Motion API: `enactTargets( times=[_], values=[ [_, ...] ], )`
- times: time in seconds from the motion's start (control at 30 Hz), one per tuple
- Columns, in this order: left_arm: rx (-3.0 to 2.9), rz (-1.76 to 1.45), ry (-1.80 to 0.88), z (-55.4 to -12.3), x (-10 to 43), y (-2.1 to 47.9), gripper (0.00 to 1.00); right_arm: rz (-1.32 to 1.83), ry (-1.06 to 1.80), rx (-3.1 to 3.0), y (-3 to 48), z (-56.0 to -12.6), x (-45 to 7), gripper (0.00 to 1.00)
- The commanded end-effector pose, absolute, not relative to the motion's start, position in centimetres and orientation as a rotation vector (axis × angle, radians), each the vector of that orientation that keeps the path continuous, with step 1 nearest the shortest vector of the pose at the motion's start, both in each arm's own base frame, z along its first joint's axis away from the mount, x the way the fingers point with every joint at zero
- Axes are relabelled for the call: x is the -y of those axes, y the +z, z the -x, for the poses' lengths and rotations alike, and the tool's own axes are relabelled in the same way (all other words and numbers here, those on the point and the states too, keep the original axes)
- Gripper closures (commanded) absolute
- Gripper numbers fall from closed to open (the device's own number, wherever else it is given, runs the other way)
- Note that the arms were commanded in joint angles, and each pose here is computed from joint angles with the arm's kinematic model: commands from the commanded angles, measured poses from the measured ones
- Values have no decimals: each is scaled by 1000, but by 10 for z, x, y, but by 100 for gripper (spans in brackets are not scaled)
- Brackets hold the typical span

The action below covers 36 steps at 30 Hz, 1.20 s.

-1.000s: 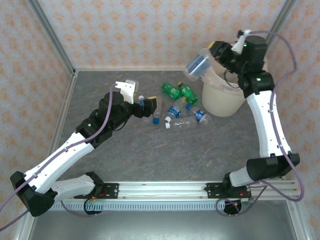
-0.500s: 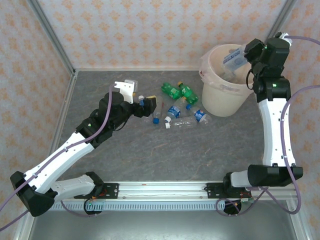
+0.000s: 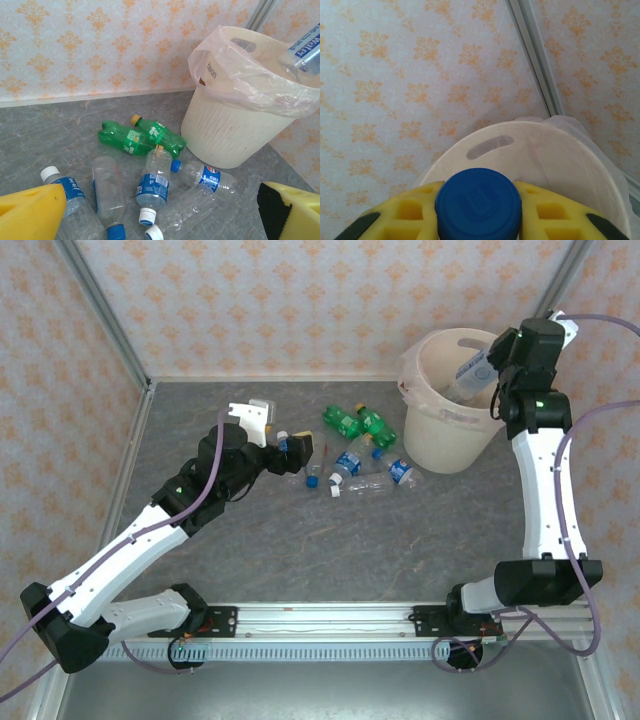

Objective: Put the plastic bottles in the bin

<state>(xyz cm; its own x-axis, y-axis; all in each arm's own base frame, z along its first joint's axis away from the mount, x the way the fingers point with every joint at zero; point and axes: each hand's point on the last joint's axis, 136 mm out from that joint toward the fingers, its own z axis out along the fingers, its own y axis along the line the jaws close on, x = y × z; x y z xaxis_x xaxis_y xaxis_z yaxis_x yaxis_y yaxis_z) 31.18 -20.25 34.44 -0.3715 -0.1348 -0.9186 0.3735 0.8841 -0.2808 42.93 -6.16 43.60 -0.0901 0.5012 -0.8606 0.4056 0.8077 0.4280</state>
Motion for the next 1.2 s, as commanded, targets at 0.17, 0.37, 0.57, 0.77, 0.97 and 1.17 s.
enactTargets(
  times=[0.17, 0.37, 0.57, 0.77, 0.97, 1.17],
  values=[
    [-1919, -147, -500, -317, 201, 335, 1, -658, 131, -1776, 433, -438, 53, 0],
    [-1938, -102, -436, -327, 196, 327, 1, -615, 227, -1778, 440, -436, 38, 0],
    [-2019, -39, -326, -340, 188, 299, 1, -540, 328, -1802, 446, -435, 8, 0],
    [-2133, 28, -283, -349, 187, 257, 1, -445, 388, -1822, 454, -431, -31, 0],
    [-2246, 138, -279, -356, 176, 210, 8, -366, 437, -1840, 459, -428, -65, 0],
    [-2341, 200, -283, -362, 167, 171, 12, -317, 459, -1847, 465, -424, -85, 0]
  ],
)
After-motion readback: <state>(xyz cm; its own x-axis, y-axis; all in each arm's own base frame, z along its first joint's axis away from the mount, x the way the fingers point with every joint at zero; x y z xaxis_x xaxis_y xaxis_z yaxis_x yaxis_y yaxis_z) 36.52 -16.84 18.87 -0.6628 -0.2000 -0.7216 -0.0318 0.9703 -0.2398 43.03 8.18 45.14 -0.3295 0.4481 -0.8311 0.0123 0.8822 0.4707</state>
